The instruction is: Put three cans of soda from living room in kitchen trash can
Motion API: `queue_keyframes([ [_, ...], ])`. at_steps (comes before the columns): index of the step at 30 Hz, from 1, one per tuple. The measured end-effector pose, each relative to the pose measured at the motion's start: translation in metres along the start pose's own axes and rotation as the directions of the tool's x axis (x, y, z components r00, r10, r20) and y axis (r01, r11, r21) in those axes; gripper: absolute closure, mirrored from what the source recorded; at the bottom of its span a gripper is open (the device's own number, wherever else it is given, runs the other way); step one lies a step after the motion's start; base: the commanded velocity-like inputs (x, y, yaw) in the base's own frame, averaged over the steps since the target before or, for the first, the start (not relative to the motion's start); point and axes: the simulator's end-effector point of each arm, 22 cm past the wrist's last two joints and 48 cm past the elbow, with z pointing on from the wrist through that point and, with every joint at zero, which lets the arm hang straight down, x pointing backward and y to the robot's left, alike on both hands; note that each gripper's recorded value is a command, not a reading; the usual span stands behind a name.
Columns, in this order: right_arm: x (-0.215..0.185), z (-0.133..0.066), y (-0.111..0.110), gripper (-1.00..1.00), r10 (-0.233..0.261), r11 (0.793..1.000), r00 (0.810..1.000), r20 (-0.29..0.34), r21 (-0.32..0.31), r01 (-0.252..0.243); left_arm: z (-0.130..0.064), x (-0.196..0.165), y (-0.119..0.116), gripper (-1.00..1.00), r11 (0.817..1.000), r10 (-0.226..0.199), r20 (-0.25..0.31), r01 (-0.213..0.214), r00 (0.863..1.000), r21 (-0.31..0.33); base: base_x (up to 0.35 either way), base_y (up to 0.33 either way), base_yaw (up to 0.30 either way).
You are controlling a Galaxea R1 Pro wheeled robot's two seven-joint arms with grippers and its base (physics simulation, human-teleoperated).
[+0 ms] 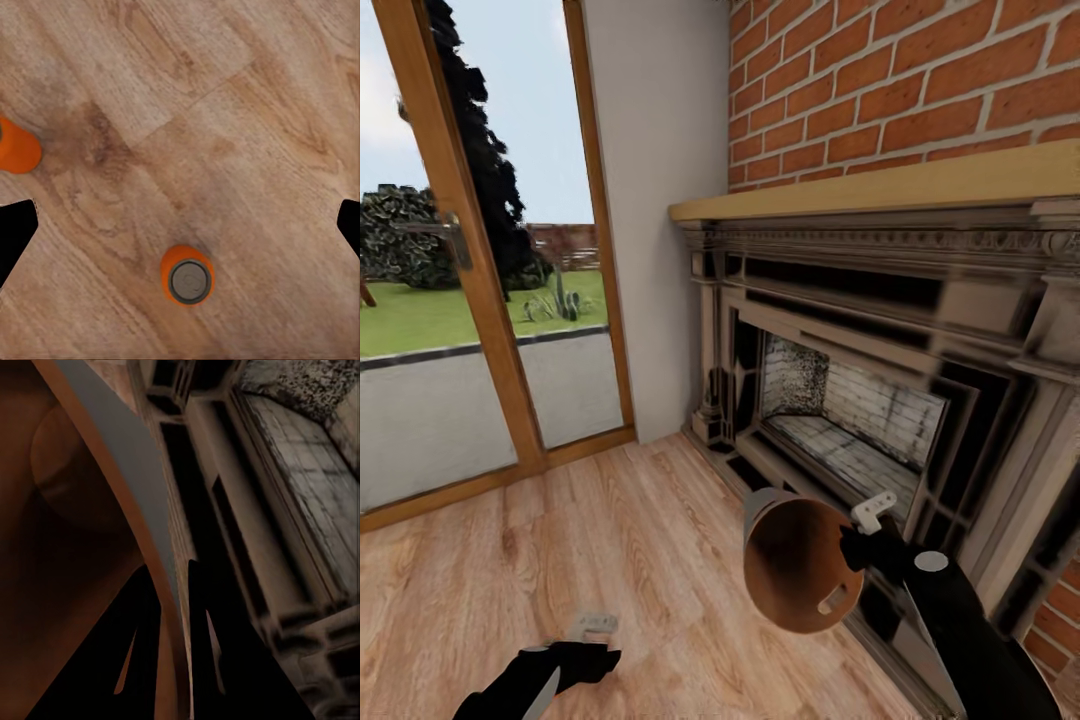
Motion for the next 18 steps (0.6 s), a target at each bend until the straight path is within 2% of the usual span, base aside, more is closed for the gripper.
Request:
queue_keyframes([
  [4,-0.003,-0.001,-0.002,1.00,-0.015,1.000,1.000,0.011,0.007,0.015,0.001,0.002,-0.002,-1.00,1.000,0.000,-0.001,0.000,1.000,0.003,-0.293,0.124,0.000],
  [6,-0.006,-0.001,0.003,1.00,0.014,1.000,1.000,0.024,-0.017,-0.014,0.001,0.002,-0.002,-1.00,1.000,0.000,-0.002,0.000,1.000,0.003,-0.310,0.134,0.000],
  [8,-0.013,-0.001,0.013,1.00,0.082,0.995,0.995,0.052,-0.068,-0.078,0.001,0.002,-0.002,-1.00,1.000,0.000,-0.002,0.000,1.000,0.003,-0.313,0.136,0.000],
  [10,-0.026,-0.005,0.033,1.00,0.206,0.967,0.975,0.084,-0.171,-0.190,0.001,0.002,-0.003,-1.00,1.000,0.000,-0.002,0.000,1.000,0.004,-0.314,0.137,0.000],
  [11,-0.030,-0.006,0.038,1.00,0.230,0.958,0.969,0.089,-0.197,-0.209,0.001,0.002,-0.003,-1.00,1.000,0.000,-0.002,0.001,1.000,0.004,-0.314,0.138,0.000],
  [12,-0.027,-0.005,0.036,1.00,0.217,0.963,0.973,0.085,-0.182,-0.199,0.001,0.002,-0.003,-1.00,1.000,-0.001,-0.002,0.001,1.000,0.004,-0.314,0.138,0.000],
  [14,-0.022,-0.003,0.023,1.00,0.158,0.981,0.984,0.083,-0.124,-0.147,0.001,0.002,-0.003,-1.00,1.000,-0.001,-0.002,0.001,1.000,0.004,-0.315,0.139,0.000],
  [17,-0.026,-0.005,0.032,1.00,0.200,0.969,0.976,0.086,-0.164,-0.184,0.001,0.002,-0.003,-1.00,1.000,0.000,-0.002,0.000,1.000,0.004,-0.315,0.141,0.000],
  [18,-0.026,-0.005,0.031,1.00,0.199,0.969,0.976,0.086,-0.163,-0.184,0.001,0.002,-0.003,-1.00,1.000,0.000,-0.002,0.000,1.000,0.004,-0.315,0.145,0.000],
])
